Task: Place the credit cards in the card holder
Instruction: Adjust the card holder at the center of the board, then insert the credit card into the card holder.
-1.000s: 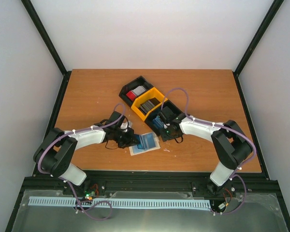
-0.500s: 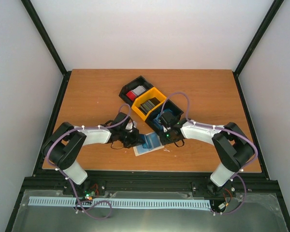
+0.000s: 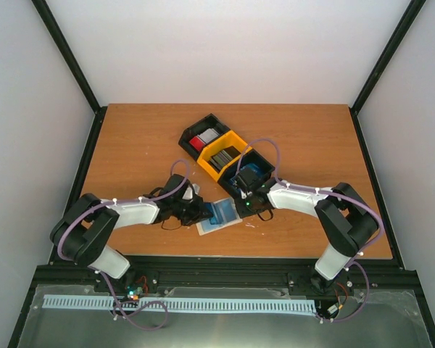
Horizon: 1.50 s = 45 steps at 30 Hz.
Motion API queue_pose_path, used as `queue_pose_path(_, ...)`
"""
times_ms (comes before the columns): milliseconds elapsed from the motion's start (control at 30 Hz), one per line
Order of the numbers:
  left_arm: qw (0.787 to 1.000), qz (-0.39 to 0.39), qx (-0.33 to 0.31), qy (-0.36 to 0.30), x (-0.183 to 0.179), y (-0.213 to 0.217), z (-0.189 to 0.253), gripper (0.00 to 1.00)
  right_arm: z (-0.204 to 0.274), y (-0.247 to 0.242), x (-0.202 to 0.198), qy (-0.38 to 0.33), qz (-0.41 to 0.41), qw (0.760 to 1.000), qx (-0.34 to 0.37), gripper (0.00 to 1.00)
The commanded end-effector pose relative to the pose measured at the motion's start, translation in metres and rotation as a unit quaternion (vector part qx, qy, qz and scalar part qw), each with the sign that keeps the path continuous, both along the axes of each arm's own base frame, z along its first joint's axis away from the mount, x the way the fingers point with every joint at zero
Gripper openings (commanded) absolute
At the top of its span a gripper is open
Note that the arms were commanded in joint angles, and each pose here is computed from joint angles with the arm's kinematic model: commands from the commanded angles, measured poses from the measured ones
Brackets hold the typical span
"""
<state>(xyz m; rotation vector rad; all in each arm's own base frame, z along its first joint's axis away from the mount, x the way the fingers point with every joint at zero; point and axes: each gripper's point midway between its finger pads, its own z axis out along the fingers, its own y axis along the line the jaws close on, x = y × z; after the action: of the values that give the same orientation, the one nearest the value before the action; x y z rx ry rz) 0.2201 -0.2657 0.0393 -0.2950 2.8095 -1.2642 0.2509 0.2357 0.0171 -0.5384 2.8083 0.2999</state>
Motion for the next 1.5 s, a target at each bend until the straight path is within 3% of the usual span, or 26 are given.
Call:
queue_pose_path(0, 0.999, 0.02, 0.027, 0.004, -0.008, 0.014, -0.009, 0.01, -0.029, -0.007, -0.033, 0.071, -0.002, 0.997, -0.024, 0.42)
queue_pose_path(167, 1.0, 0.011, 0.017, 0.003, -0.025, 0.022, -0.017, 0.01, -0.033, -0.006, -0.046, 0.082, -0.003, 0.996, -0.025, 0.41)
queue_pose_path(467, 0.997, 0.008, -0.067, -0.04, -0.033, 0.021, 0.01, 0.01, -0.035, -0.002, -0.054, 0.096, 0.003, 0.995, -0.019, 0.41)
queue_pose_path(633, 0.998, 0.022, -0.049, -0.037, -0.031, 0.029, 0.007, 0.01, -0.014, 0.004, -0.044, 0.066, -0.001, 0.998, -0.002, 0.41)
queue_pose_path(800, 0.998, 0.049, -0.026, -0.017, -0.033, 0.04, -0.001, 0.01, 0.021, 0.029, -0.04, 0.044, 0.039, 0.996, 0.065, 0.54)
queue_pose_path(1067, 0.997, 0.083, -0.012, 0.0, -0.038, 0.052, -0.001, 0.01, 0.008, 0.048, -0.053, 0.073, 0.111, 0.989, 0.06, 0.67)
queue_pose_path(1267, 0.997, 0.08, -0.011, 0.015, -0.042, 0.051, -0.006, 0.01, -0.002, 0.055, -0.056, 0.082, 0.117, 0.989, 0.027, 0.65)
queue_pose_path(1467, 0.997, 0.079, -0.018, 0.013, -0.04, 0.049, -0.004, 0.01, -0.028, 0.024, -0.056, 0.082, 0.088, 0.991, -0.061, 0.53)
